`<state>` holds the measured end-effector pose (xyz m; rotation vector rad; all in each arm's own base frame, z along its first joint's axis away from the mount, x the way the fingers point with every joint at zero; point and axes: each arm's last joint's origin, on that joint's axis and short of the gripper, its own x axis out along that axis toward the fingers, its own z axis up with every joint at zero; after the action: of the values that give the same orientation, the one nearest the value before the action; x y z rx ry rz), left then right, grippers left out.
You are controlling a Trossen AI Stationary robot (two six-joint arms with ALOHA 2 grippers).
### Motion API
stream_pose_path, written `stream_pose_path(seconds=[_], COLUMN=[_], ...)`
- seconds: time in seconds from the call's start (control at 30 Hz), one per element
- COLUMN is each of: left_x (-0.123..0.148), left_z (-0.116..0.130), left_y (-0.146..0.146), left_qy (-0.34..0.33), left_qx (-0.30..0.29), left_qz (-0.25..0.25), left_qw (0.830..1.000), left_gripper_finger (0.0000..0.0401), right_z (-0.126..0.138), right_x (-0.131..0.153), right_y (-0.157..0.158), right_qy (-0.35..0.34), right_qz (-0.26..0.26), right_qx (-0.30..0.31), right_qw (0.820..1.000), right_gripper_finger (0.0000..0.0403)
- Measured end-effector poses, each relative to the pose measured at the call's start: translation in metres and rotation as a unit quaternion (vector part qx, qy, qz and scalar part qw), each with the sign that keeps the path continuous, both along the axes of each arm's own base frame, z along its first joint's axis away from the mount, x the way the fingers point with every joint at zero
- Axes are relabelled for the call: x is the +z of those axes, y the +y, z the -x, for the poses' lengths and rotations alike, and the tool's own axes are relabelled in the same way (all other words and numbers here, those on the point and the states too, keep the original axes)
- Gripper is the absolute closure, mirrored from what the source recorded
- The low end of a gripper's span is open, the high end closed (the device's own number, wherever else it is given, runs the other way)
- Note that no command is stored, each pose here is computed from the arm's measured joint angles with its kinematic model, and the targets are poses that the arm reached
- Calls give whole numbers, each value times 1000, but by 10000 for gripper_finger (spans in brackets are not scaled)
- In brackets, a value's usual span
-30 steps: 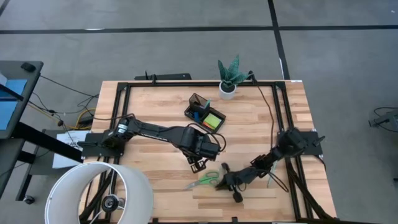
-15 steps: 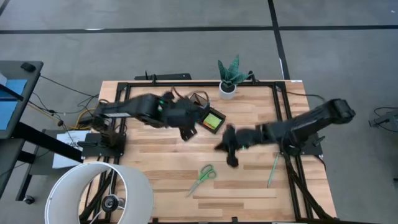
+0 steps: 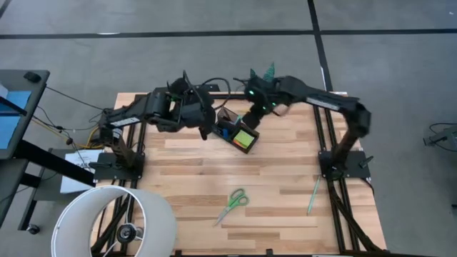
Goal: Pick and place office supplies into organizer
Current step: Put the yellow pencil into the black desk organizer, then put the light blue pencil into the black desk organizer
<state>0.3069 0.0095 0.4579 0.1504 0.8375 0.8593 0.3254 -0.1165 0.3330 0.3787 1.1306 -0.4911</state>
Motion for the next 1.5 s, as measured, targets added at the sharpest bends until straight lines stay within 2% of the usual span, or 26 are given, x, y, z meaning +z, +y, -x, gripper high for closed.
stream_pose_path(seconds=[0.1,0.23,0.4,0.7,0.93,1.13,1.3,1.5], left_x=[-1,-1,-1,-1,-1,-1,-1,-1], left_z=[0,1,2,3,4,4,4,4], left_y=[10,22,32,41,44,44,44,44], left_qy=[5,13,36,51,53,56,56,56], left_qx=[12,25,24,26,30,26,26,25], left_qz=[-2,-6,-15,-19,-19,-18,-18,-18], left_qw=[1000,1000,999,998,998,998,998,998], left_gripper_finger=[257,257,257,257,257,257,257,257], right_z=[-16,-34,-50,-70,-77,-81,-72,-38], right_x=[-10,-19,-27,-57,-70,-70,-51,11], right_y=[-20,-34,-33,-34,-37,-37,-32,-7], right_qy=[23,20,28,51,59,47,38,22], right_qz=[-16,-45,-55,-63,-54,-44,-45,-36], right_qx=[4,6,28,37,59,74,72,88], right_qw=[1000,999,998,996,995,995,996,995], right_gripper_finger=[389,388,389,383,336,304,296,310])
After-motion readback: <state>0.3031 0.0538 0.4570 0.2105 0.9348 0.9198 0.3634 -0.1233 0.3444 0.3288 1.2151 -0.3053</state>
